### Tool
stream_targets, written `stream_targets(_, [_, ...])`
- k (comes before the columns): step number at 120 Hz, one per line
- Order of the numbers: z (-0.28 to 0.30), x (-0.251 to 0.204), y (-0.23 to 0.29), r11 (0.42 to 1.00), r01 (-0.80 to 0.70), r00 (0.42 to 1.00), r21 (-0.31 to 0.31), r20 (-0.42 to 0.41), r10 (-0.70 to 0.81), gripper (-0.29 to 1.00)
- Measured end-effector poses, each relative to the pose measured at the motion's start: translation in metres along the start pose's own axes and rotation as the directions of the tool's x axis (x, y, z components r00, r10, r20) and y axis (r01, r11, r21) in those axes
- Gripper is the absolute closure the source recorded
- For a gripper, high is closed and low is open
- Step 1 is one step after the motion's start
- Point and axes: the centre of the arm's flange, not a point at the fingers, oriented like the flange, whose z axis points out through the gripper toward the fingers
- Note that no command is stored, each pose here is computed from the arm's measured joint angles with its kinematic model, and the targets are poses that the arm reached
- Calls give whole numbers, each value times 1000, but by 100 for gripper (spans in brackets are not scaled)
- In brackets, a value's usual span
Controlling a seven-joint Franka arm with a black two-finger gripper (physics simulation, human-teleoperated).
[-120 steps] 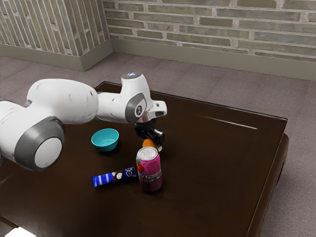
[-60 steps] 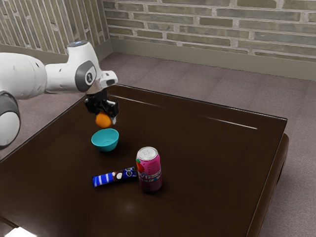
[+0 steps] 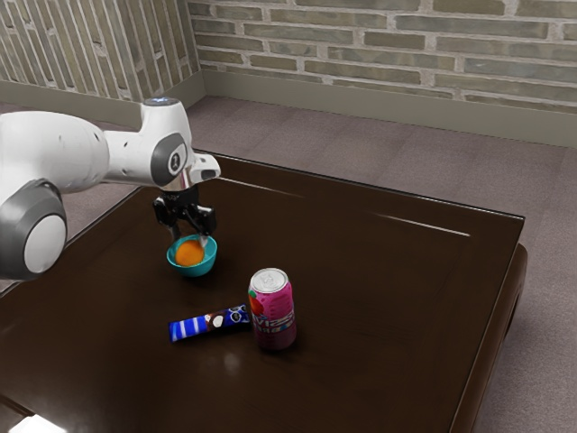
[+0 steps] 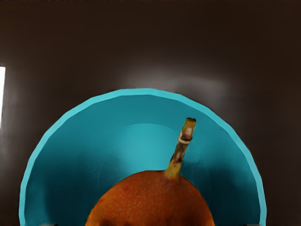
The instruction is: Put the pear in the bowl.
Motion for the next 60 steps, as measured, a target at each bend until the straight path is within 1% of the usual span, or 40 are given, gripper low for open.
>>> stream_targets(8, [-6,0,1,1000,-1,1000,-1,-6,1,13])
stream_targets(16, [-31,-7,1,1000,-5,999,-12,-33,4,10])
stream_targets(26, [-88,-21,16,996,-83,995,-22,-57,82,6])
stream_targets(36, [-164,-46,22,982,-182,980,-50,-88,178,4])
stream_targets(40, [-195,-59,32,970,-238,967,-47,-100,233,4])
stream_targets(49, [-250,-82,61,926,-379,919,-4,-122,375,3])
stream_targets(60, [-277,-98,67,880,-475,874,9,-115,473,2])
